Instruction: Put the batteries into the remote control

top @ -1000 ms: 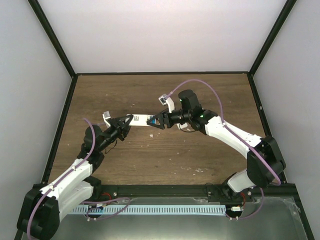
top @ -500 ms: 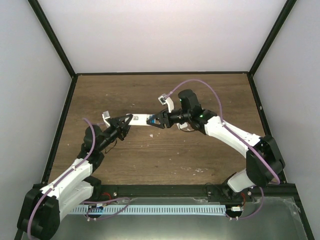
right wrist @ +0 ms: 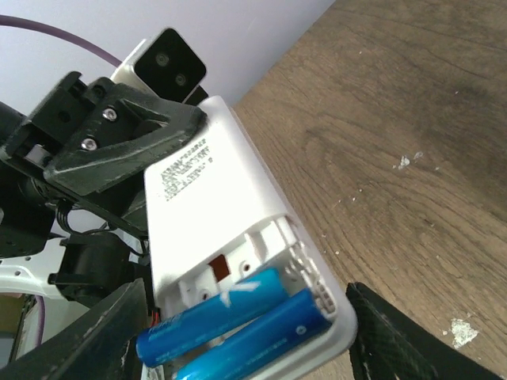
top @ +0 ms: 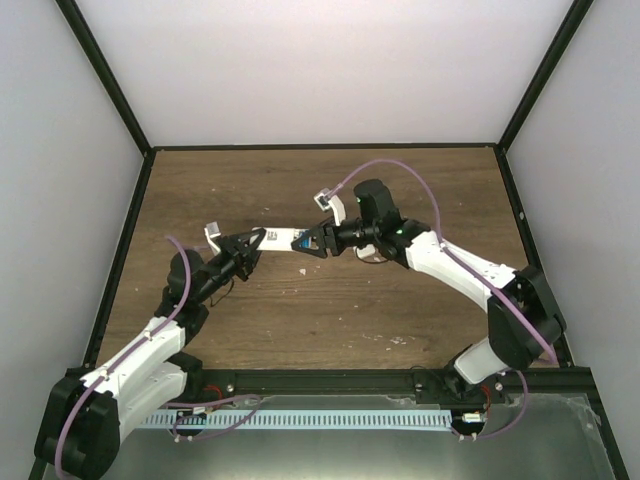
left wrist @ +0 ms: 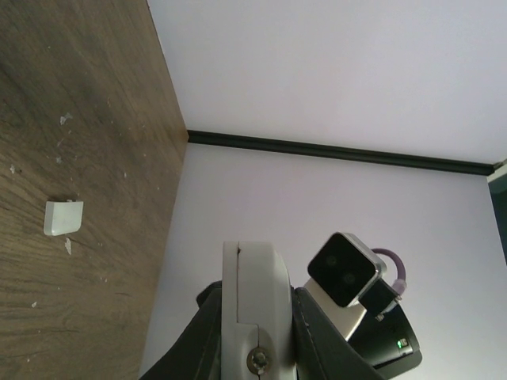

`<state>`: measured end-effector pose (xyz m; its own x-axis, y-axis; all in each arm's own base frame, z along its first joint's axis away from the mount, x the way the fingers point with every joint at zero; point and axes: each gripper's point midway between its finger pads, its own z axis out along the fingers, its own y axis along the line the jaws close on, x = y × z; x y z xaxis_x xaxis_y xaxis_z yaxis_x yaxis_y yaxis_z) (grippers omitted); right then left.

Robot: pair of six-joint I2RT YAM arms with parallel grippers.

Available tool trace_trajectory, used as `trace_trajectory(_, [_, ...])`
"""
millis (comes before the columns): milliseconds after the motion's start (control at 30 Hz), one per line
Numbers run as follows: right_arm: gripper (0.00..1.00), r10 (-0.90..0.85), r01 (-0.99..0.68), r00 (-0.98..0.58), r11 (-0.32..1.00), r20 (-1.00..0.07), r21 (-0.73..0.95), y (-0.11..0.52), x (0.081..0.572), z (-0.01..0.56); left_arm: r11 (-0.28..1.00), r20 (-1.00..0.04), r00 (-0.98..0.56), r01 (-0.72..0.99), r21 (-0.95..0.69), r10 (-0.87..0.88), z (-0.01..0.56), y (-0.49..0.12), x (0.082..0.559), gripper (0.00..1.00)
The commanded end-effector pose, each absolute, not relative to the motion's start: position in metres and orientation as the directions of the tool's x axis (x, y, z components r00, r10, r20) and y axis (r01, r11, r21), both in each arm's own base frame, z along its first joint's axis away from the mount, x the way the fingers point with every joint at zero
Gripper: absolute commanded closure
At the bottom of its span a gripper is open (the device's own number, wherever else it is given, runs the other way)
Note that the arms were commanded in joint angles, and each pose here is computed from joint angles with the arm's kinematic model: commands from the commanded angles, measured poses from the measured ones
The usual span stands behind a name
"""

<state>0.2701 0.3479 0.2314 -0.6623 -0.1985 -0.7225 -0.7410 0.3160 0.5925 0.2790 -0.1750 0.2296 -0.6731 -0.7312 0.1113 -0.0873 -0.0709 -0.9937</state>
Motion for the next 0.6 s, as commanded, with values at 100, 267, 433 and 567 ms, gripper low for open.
trace_trajectory(100, [0.37, -0.184, -0.766, -0.634, 0.281, -0.751, 0.578, 0.353, 0.274, 0.260, -0.107, 0.090, -0.696, -0.019, -0.994, -0.712, 0.253, -0.178, 0.276, 1.00])
trace_trajectory(267, [0.35, -0.174, -0.769, -0.630, 0.281, -0.757, 0.575, 0.352, 0.274, 0.270, -0.106, 0.089, -0.696, -0.018, -0.994, -0.713, 0.253, -0.178, 0.276, 1.00])
trace_trajectory(433, [0.31, -0.186, -0.759, -0.645, 0.269, -0.742, 0.593, 0.351, 0.269, 0.272, -0.108, 0.094, -0.693, -0.023, -0.994, -0.714, 0.251, -0.177, 0.276, 1.00])
trace_trajectory(567, [0.30, -0.203, -0.745, -0.662, 0.281, -0.721, 0.605, 0.349, 0.267, 0.265, -0.111, 0.097, -0.695, -0.025, -0.993, -0.713, 0.251, -0.177, 0.275, 1.00])
